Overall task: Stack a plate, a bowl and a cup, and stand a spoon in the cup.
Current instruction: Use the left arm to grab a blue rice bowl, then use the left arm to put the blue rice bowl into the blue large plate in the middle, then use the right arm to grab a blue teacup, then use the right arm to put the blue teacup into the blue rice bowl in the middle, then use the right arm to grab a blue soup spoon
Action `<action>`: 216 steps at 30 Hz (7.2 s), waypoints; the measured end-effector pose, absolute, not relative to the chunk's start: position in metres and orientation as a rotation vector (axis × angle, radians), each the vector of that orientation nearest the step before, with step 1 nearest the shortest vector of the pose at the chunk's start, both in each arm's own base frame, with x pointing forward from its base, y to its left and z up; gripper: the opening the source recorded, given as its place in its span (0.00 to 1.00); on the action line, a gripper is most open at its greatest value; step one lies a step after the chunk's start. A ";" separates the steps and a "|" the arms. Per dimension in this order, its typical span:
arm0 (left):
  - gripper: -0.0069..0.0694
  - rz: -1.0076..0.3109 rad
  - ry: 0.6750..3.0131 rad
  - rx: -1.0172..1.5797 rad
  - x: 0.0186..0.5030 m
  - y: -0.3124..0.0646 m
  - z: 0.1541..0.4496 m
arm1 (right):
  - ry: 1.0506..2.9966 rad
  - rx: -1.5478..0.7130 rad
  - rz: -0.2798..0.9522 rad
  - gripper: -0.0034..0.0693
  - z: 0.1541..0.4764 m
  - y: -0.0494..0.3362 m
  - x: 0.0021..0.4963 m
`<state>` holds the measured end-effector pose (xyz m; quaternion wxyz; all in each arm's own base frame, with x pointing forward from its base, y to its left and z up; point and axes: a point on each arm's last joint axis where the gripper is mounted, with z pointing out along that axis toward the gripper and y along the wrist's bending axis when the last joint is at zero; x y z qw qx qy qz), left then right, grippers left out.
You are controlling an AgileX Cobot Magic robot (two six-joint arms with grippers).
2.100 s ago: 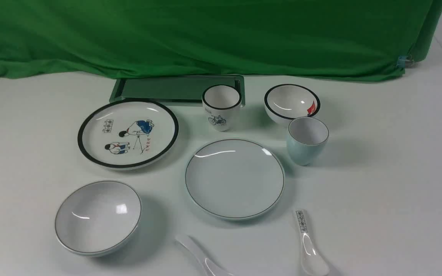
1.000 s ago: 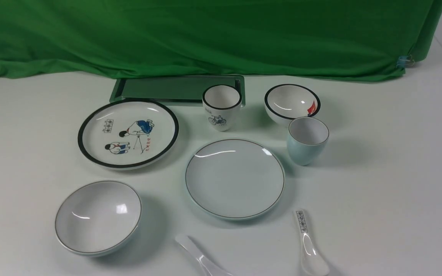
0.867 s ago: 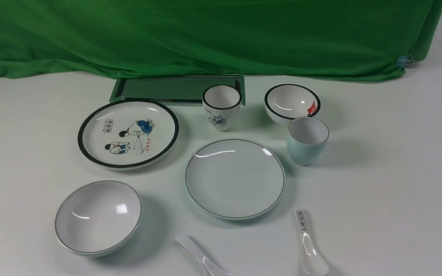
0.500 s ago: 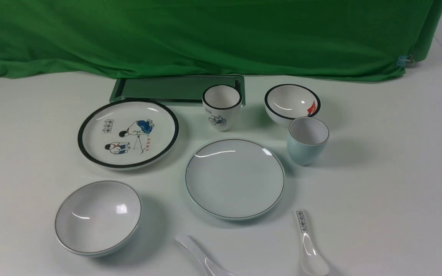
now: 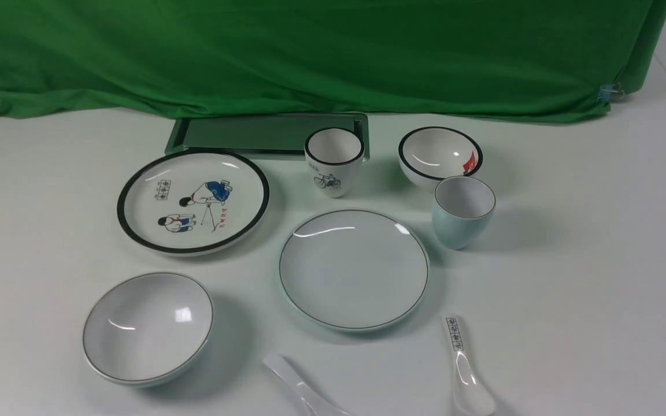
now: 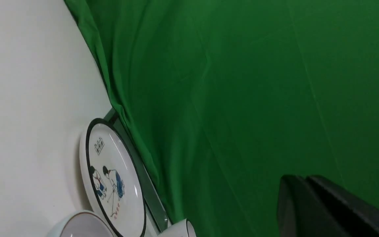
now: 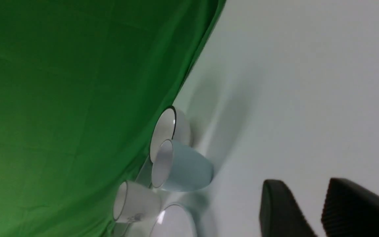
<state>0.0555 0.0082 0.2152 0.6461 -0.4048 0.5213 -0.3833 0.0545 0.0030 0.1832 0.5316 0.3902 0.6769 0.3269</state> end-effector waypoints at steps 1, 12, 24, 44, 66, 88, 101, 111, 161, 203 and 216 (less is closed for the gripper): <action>0.05 -0.873 1.185 -0.921 0.055 0.008 0.215 | 1.623 0.911 0.761 0.38 0.183 0.003 0.054; 0.05 -0.639 1.221 -0.611 0.043 0.003 0.267 | 1.594 0.587 0.597 0.37 0.199 0.003 0.056; 0.05 0.006 2.238 -0.010 0.114 0.004 0.341 | 1.785 -0.230 0.135 0.06 0.311 0.022 0.099; 0.59 -0.038 2.831 0.010 0.257 -0.008 0.231 | 2.326 -0.909 0.195 0.07 0.292 0.095 0.170; 0.08 -0.238 2.741 0.147 0.290 -0.037 0.244 | 2.124 -0.829 0.185 0.08 0.305 0.100 0.183; 0.09 -0.586 2.747 0.375 0.410 -0.159 0.191 | 2.095 -0.825 0.173 0.08 0.308 0.100 0.186; 0.52 -0.562 2.708 0.507 0.418 -0.161 0.231 | 2.304 -0.847 0.105 0.11 0.323 0.121 0.249; 0.53 -0.136 2.564 0.583 0.373 -0.120 0.355 | 2.507 -0.597 0.066 0.59 0.292 0.104 0.358; 0.14 -0.119 2.547 0.528 0.283 -0.091 0.324 | 2.591 -1.171 0.213 0.20 0.222 0.252 0.387; 0.17 -0.104 2.478 0.493 0.159 -0.051 0.304 | 2.278 -1.651 0.244 0.77 0.162 0.332 0.252; 0.17 -0.108 2.444 0.485 0.162 -0.051 0.306 | 2.286 -1.664 0.251 0.27 0.165 0.340 0.248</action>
